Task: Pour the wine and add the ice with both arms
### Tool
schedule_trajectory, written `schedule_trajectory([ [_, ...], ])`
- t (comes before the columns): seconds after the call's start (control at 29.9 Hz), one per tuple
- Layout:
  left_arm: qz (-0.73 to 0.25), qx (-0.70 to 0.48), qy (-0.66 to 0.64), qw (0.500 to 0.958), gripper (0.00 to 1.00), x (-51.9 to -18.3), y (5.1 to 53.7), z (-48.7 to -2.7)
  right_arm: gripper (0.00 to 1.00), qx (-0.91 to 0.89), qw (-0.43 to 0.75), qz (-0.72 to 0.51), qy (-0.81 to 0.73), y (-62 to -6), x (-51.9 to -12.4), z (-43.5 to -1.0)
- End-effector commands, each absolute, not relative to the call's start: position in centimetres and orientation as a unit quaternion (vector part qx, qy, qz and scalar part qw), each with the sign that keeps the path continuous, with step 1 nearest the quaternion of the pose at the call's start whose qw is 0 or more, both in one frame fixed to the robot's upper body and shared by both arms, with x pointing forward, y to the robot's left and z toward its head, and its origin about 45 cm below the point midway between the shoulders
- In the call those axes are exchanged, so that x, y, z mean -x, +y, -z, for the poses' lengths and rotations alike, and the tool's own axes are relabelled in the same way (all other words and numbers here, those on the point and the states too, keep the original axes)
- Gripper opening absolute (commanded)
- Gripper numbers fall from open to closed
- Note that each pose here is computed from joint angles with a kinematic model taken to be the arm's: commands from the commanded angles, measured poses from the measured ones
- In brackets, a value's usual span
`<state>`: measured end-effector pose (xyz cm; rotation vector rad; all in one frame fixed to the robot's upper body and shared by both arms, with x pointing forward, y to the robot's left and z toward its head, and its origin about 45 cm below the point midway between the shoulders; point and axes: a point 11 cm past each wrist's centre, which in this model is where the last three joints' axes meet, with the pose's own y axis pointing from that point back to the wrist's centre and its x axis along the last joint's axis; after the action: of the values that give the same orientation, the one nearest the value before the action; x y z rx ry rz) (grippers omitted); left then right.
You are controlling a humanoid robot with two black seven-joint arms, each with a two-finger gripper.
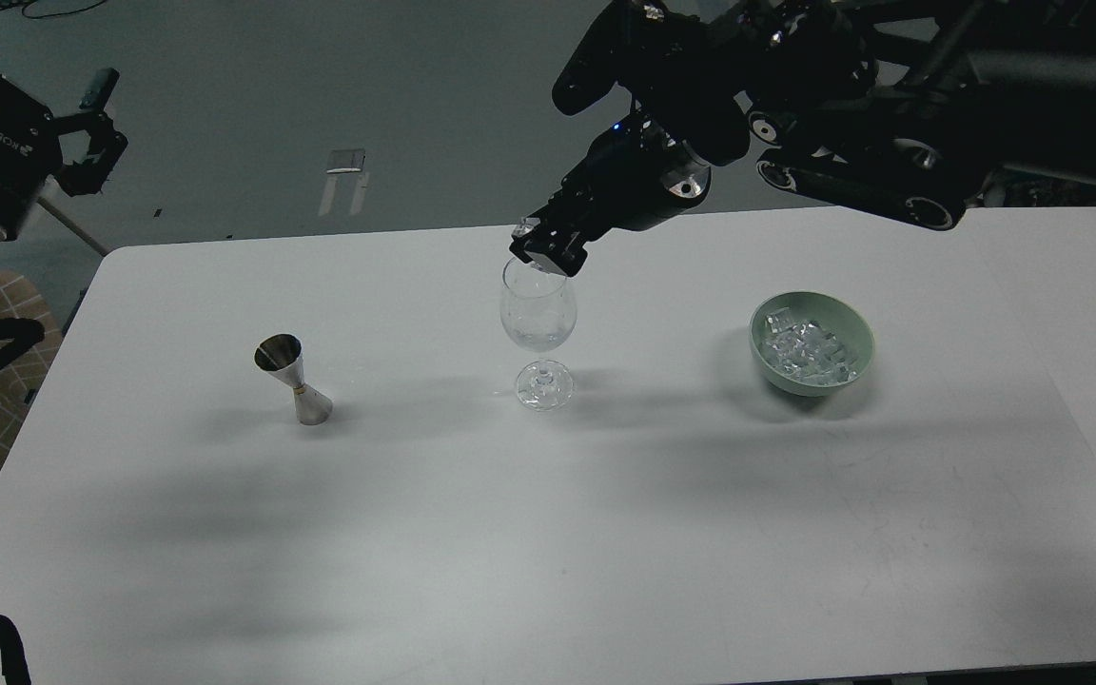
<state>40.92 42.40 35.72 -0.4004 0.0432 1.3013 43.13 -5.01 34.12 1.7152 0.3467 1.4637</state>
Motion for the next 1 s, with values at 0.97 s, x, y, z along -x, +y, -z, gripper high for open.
schedule_trajectory([
  [0.97,-0.602,0.187,0.02,0.776,0.98,-40.9,42.5,-35.8,0.61,-0.688,0.422,-0.577,0.127,-4.6,-44.0,-32.2],
])
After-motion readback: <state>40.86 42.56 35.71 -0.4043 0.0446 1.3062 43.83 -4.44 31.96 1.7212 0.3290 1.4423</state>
